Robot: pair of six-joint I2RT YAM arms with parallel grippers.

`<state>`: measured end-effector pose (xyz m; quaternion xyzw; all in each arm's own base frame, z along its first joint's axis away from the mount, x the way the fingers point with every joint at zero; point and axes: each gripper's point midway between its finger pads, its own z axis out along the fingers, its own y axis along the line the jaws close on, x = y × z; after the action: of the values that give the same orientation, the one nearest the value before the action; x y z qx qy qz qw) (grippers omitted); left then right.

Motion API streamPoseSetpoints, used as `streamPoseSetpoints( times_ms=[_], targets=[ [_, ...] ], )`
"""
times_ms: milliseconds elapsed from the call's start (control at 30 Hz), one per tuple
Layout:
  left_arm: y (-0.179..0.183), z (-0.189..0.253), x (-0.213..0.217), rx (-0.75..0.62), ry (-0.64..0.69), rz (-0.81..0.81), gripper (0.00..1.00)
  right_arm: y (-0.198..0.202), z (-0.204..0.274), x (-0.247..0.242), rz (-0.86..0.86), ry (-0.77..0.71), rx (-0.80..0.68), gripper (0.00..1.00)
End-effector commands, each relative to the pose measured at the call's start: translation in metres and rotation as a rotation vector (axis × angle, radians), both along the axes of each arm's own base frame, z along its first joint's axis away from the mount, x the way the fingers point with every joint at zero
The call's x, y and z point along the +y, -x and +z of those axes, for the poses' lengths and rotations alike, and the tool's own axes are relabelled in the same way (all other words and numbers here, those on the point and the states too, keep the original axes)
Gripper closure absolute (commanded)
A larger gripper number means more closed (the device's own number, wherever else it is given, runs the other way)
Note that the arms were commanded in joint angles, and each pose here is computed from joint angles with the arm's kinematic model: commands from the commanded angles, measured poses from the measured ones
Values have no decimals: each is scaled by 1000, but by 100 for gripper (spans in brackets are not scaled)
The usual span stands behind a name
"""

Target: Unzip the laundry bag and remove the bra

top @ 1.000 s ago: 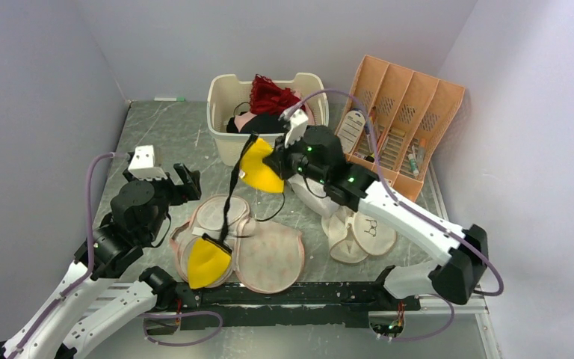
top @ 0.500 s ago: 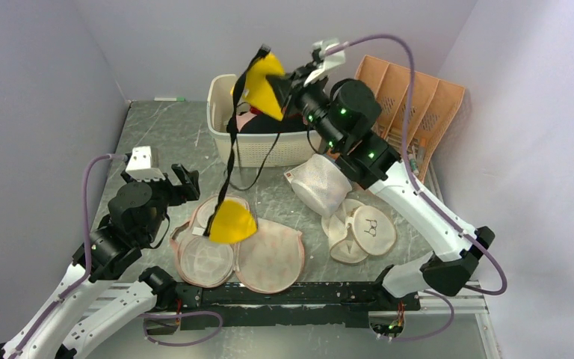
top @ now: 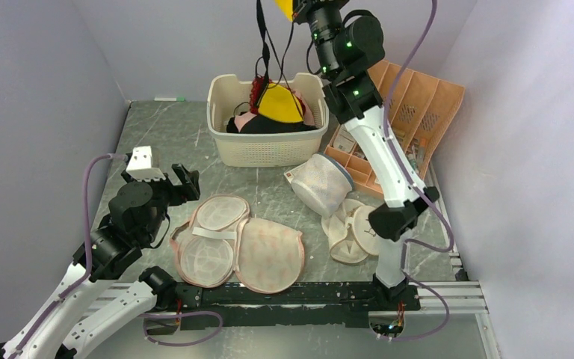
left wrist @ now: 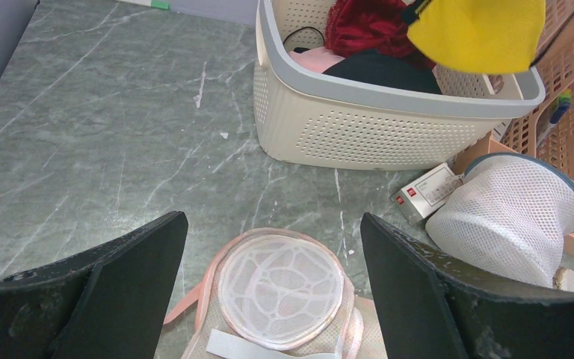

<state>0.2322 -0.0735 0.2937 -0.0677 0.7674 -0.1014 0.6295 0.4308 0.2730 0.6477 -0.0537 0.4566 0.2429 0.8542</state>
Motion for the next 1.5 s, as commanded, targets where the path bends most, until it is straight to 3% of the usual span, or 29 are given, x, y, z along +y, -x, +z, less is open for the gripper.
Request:
streamPoseSetpoints(
  times_ms=[0,133,233,400,567,733,833,967,1067,1167,1233,1300,1367,1467],
  targets=[
    [0,10,4,-22,13,20,2,-10,29,-16,-35,-52,-136,100],
    [0,8,4,-13,9,17,2,-32,8,-7,-45,1,-148,100],
    [1,10,6,-23,16,24,2,-54,-36,10,-41,94,-97,100],
    [1,11,7,-34,19,24,2,-91,-148,45,27,237,123,100],
    [-4,5,2,-3,-3,19,2,-95,-293,76,190,301,389,100],
    [-7,1,1,17,-14,23,3,-100,-385,84,213,368,603,97],
    [-6,1,2,12,-8,28,2,-109,-403,74,148,426,700,77],
    [-6,2,6,6,-7,43,2,-108,-394,60,88,516,793,34],
    [-5,2,7,10,-8,51,3,-85,-386,42,61,543,890,20],
    [-5,2,9,11,-7,61,3,-40,-383,18,70,526,956,13],
    [-5,2,10,9,-6,62,2,-3,-383,7,104,495,954,11],
    [-5,2,9,9,-6,59,3,51,-372,17,251,463,906,11],
    [-6,2,9,10,-9,57,3,102,-390,31,395,476,937,11],
    [-6,1,7,15,-11,51,3,161,-429,35,478,501,1050,11]
  ],
)
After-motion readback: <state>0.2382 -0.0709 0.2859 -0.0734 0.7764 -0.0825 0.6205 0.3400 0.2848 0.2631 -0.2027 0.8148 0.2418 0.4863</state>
